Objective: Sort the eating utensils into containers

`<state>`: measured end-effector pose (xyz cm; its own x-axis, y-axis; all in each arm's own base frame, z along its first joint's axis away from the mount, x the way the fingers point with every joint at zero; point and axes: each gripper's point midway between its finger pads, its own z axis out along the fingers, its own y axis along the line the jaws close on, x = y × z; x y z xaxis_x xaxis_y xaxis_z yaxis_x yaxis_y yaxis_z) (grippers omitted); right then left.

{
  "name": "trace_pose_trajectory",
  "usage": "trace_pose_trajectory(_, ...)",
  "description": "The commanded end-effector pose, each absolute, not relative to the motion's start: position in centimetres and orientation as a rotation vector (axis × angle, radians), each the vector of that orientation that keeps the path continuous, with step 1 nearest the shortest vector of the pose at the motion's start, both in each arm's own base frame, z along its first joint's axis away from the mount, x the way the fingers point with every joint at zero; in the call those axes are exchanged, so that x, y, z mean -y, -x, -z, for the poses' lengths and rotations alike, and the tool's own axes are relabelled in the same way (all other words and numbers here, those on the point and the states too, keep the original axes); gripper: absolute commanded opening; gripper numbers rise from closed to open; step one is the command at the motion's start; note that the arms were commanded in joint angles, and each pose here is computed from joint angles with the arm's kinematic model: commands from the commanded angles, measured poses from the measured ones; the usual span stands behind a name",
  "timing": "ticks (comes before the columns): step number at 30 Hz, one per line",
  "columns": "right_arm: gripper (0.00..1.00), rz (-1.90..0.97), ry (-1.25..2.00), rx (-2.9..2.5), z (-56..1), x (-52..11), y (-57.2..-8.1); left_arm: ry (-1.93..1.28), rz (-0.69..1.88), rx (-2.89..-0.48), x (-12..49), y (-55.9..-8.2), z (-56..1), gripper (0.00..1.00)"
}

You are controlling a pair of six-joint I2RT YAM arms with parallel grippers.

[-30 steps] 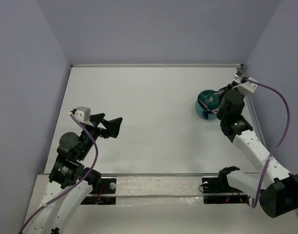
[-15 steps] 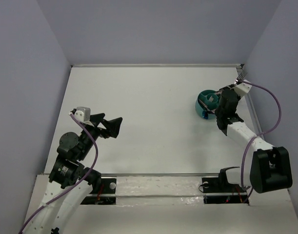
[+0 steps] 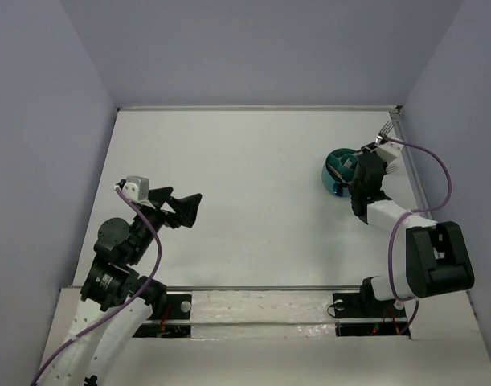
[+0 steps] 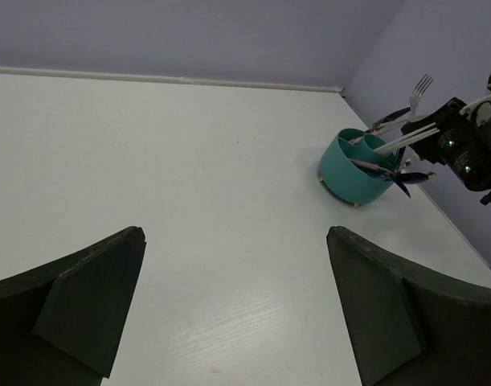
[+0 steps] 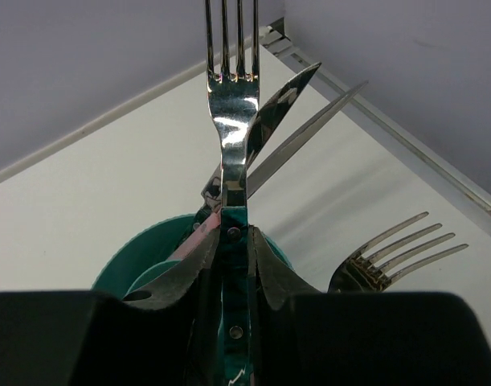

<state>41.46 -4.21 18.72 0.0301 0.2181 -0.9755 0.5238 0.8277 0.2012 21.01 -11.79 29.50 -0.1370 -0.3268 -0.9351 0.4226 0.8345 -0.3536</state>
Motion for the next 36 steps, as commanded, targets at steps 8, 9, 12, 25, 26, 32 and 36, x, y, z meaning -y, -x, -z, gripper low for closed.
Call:
trace_pose_trajectory(8, 0.00, 0.163, -0.661, -1.467, -18.3, 3.9, -41.4, -0.083, 0.664, -1.513, 11.9, -21.1, -31.7, 0.99)
trace_pose_trajectory(9, 0.00, 0.157, -0.660, -1.462, -18.5, 3.8, -41.4, -0.083, 0.664, -1.510, 11.9, -21.0, -31.8, 0.99)
trace_pose_trajectory(12, 0.00, 0.159, -0.652, -1.476, -18.4, 3.5, -41.5, -0.083, 0.664, -1.510, 11.9, -21.1, -31.8, 0.99)
trace_pose_trajectory(25, 0.13, 0.101, -0.674, -1.565, -17.3, 1.7, -40.1, -0.085, 0.671, -1.508, 12.0, -21.1, -31.9, 0.99)
trace_pose_trajectory(26, 0.16, 0.102, -0.675, -1.567, -17.2, 1.7, -40.0, -0.085, 0.671, -1.506, 12.0, -21.0, -31.9, 0.99)
trace_pose_trajectory(32, 0.23, 0.066, -0.671, -1.592, -16.9, 1.0, -39.3, -0.084, 0.670, -1.507, 11.9, -21.0, -31.9, 0.99)
trace_pose_trajectory(36, 0.24, 0.063, -0.670, -1.604, -16.7, 1.0, -38.8, -0.083, 0.670, -1.504, 11.9, -21.0, -31.9, 0.99)
